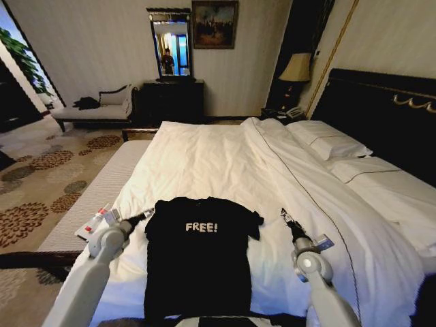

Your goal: Fold the clothes on the bed.

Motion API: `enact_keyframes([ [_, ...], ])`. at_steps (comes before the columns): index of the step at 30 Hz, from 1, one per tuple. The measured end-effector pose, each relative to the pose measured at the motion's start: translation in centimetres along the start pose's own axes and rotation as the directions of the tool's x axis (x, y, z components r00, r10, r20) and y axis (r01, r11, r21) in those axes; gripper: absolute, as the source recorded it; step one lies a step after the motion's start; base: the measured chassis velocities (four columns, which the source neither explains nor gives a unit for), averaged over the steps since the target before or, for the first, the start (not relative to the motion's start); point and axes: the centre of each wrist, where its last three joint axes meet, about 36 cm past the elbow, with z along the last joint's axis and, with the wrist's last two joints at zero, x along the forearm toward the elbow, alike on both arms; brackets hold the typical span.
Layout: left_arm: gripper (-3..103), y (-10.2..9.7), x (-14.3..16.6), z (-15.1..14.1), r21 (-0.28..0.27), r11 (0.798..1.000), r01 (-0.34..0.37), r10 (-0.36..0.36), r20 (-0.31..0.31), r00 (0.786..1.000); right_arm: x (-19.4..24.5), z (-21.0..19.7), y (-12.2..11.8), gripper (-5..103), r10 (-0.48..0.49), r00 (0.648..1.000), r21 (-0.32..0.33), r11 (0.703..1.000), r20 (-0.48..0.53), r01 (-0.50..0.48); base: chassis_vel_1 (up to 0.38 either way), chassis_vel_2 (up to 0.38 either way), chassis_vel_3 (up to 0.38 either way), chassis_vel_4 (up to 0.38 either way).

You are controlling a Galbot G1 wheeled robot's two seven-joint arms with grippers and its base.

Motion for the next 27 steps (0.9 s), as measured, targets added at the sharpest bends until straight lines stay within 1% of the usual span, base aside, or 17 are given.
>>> enact_keyframes([
  [1, 100, 0.0, 0.0, 0.0, 0.0, 1.0, 0.0, 0.0, 0.0, 1.0, 0.0, 0.0, 0.0, 100, 0.0, 1.0, 0.0, 1.0, 0.0, 0.0, 0.0, 0.0, 0.0, 0.0],
  [3, 100, 0.6, 0.0, 1.4, 0.069, 0.997, -0.021, 0.023, -0.034, 0.999, -0.1, 0.0, 0.0, 100, 0.001, 1.0, 0.0, 1.0, 0.001, -0.001, 0.0, 0.0, 0.0, 0.0],
  [4, 100, 0.8, -0.1, 2.1, 0.087, 0.996, -0.024, 0.028, -0.045, 0.999, -0.1, 0.0, 0.0, 100, 0.001, 1.0, 0.001, 1.0, 0.001, -0.001, 0.0, 0.0, 0.0, 0.0],
  [7, 100, 0.9, -0.2, 2.6, 0.103, 0.994, -0.026, 0.031, -0.049, 0.998, -0.2, -0.1, 0.0, 100, 0.0, 1.0, 0.001, 1.0, 0.002, 0.0, 0.0, 0.0, 0.0, 0.0],
  [10, 100, 1.3, -0.2, 2.5, 0.113, 0.993, -0.023, 0.028, -0.041, 0.999, -0.2, 0.0, 0.0, 100, 0.001, 1.0, 0.0, 1.0, 0.0, -0.001, 0.0, 0.0, 0.0, 0.0],
  [11, 100, 1.9, 0.4, 1.6, 0.149, 0.988, -0.03, 0.033, -0.017, 0.999, -0.2, 0.1, -0.1, 100, 0.003, 1.0, 0.001, 1.0, -0.002, -0.003, 0.0, 0.0, 0.0, 0.0],
  [13, 100, 2.5, 1.4, 0.8, 0.188, 0.981, -0.042, 0.042, 0.008, 0.999, -0.1, 0.2, -0.2, 100, 0.005, 1.0, 0.002, 1.0, -0.004, -0.005, 0.0, 0.0, 0.0, 0.0],
  [14, 100, 2.5, 1.4, 0.8, 0.188, 0.981, -0.042, 0.042, 0.008, 0.999, -0.1, 0.2, -0.2, 100, 0.005, 1.0, 0.002, 1.0, -0.004, -0.005, 0.0, 0.0, 0.0, 0.0],
  [17, 100, 3.7, 2.6, 0.9, 0.213, 0.976, -0.041, 0.038, 0.017, 0.999, 0.0, 0.2, -0.2, 100, 0.007, 1.0, 0.002, 1.0, -0.003, -0.007, 0.0, 0.0, 0.0, 0.0],
  [19, 100, 4.6, 3.3, 1.7, 0.211, 0.977, -0.03, 0.03, 0.003, 1.0, 0.0, 0.2, -0.3, 100, 0.009, 1.0, 0.002, 1.0, -0.002, -0.009, 0.0, 0.0, 0.0, 0.0],
  [23, 100, 5.1, 3.4, 2.8, 0.199, 0.98, -0.016, 0.02, -0.018, 1.0, 0.0, 0.3, -0.2, 100, 0.008, 1.0, 0.001, 1.0, -0.002, -0.008, 0.0, 0.0, 0.0, 0.0],
  [27, 100, 4.7, 2.6, 3.6, 0.198, 0.98, -0.018, 0.022, -0.02, 1.0, 0.0, 0.3, -0.1, 100, 0.007, 1.0, 0.001, 1.0, -0.001, -0.007, 0.0, 0.0, 0.0, 0.0],
])
